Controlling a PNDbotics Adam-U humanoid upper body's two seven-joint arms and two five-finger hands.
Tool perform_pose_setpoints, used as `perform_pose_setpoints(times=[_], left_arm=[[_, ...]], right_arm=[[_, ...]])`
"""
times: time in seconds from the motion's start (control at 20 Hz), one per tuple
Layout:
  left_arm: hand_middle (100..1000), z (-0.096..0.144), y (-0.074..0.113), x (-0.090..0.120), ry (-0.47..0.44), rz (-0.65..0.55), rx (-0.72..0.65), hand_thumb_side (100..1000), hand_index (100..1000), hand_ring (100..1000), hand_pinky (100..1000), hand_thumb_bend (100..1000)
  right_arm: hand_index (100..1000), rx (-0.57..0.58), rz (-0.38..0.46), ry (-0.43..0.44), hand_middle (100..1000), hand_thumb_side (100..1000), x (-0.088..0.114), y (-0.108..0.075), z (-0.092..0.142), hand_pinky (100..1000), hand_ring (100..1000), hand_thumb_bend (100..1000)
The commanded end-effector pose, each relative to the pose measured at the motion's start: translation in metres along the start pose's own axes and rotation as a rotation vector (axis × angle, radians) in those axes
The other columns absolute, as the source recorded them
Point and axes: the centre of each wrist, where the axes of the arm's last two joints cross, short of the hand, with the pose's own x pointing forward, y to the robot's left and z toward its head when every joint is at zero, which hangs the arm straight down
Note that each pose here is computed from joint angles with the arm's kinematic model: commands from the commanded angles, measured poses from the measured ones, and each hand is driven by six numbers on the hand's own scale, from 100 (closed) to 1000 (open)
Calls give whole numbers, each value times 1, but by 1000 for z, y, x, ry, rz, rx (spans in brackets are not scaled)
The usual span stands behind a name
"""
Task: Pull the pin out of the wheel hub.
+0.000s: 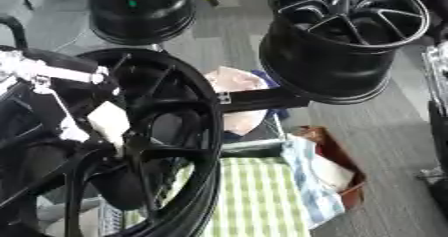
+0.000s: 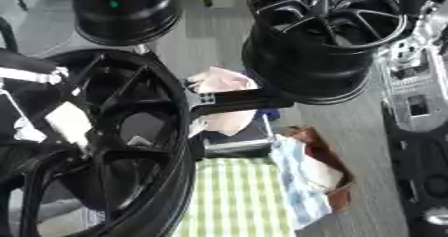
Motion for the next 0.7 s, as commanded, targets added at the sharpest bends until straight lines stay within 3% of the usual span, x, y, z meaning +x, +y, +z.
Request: perform_pose_setpoints(times=[0.05, 0.4, 0.7], left_arm=[[426, 12, 8, 2, 13, -16, 21, 100, 563, 595, 718, 287], [374, 26, 14, 13, -4, 1, 109, 100, 497, 571, 713, 345], [348, 53, 31, 25, -23, 7, 245, 100, 469, 559, 714, 372]], right_arm=[[814, -19, -20, -25, 666, 681, 8, -3, -9, 724, 751, 100], [814, -19, -21, -19, 666, 681, 7, -3, -8, 724, 751, 100], [815, -22, -19, -17, 666, 681, 6, -4, -8, 725, 751, 100]])
